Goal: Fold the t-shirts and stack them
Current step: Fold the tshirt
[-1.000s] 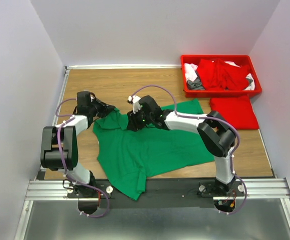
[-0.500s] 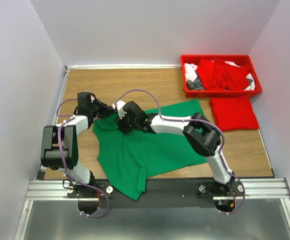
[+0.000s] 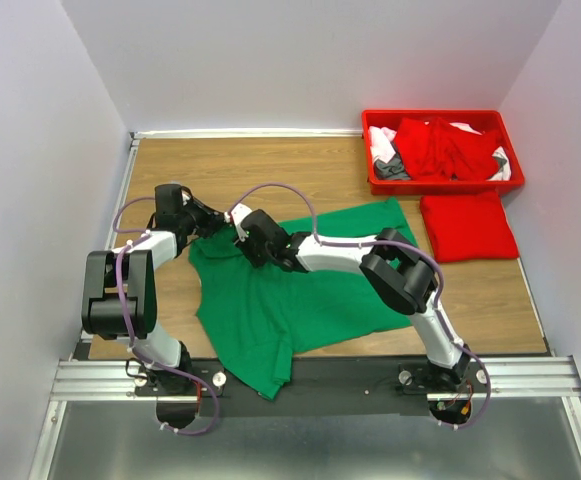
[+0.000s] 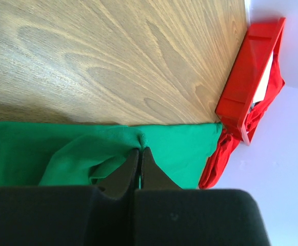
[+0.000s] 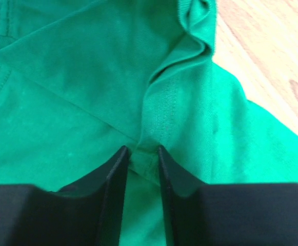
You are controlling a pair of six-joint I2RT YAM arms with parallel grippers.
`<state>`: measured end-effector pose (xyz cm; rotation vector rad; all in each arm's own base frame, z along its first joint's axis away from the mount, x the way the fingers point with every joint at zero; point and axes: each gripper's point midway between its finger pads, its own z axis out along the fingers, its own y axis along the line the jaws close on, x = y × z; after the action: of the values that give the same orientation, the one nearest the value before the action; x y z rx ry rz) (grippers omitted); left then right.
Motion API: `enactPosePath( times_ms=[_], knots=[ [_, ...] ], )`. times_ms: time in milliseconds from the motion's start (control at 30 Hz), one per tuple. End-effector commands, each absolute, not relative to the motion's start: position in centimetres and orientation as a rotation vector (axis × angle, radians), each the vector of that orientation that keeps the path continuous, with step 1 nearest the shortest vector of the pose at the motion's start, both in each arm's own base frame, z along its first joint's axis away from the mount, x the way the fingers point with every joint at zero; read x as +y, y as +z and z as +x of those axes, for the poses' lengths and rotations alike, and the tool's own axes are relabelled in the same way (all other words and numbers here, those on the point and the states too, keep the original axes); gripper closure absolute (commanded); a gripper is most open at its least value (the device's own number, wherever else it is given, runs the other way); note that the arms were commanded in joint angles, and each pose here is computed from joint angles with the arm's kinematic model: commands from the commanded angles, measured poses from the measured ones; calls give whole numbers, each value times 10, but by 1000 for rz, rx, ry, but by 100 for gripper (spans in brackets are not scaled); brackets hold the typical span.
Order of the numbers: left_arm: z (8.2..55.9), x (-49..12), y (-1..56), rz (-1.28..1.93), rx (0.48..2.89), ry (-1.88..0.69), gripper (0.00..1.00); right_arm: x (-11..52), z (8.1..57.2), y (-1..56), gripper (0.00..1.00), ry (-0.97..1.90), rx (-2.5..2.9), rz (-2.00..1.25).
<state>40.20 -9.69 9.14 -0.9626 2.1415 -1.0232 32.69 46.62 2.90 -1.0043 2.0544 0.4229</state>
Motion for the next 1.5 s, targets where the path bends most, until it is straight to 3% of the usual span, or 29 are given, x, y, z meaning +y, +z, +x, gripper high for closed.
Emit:
enactPosePath(
  times_ms=[0, 200, 400, 533, 800, 1133, 1467],
  knots=[
    [401, -99, 94, -925, 2146, -1047, 100, 450, 327, 5, 69, 325, 2115, -1010],
    [404, -98, 100, -912, 2136, -1036, 100, 455, 321, 28, 87, 390, 2081, -1028],
    [408, -89, 122, -870, 2106, -962, 100, 458, 315, 61, 96, 451, 2042, -1025],
    [400, -83, 132, -855, 2105, -911, 100, 458, 307, 88, 97, 510, 2028, -1032],
    [339, -74, 126, -904, 2122, -812, 100, 440, 278, 99, 97, 569, 2064, -1107],
    [272, -78, 112, -952, 2163, -816, 100, 412, 254, 82, 97, 541, 2114, -1251],
    [237, -101, 88, -932, 2280, -858, 100, 390, 256, 60, 97, 411, 2149, -1284]
  ],
)
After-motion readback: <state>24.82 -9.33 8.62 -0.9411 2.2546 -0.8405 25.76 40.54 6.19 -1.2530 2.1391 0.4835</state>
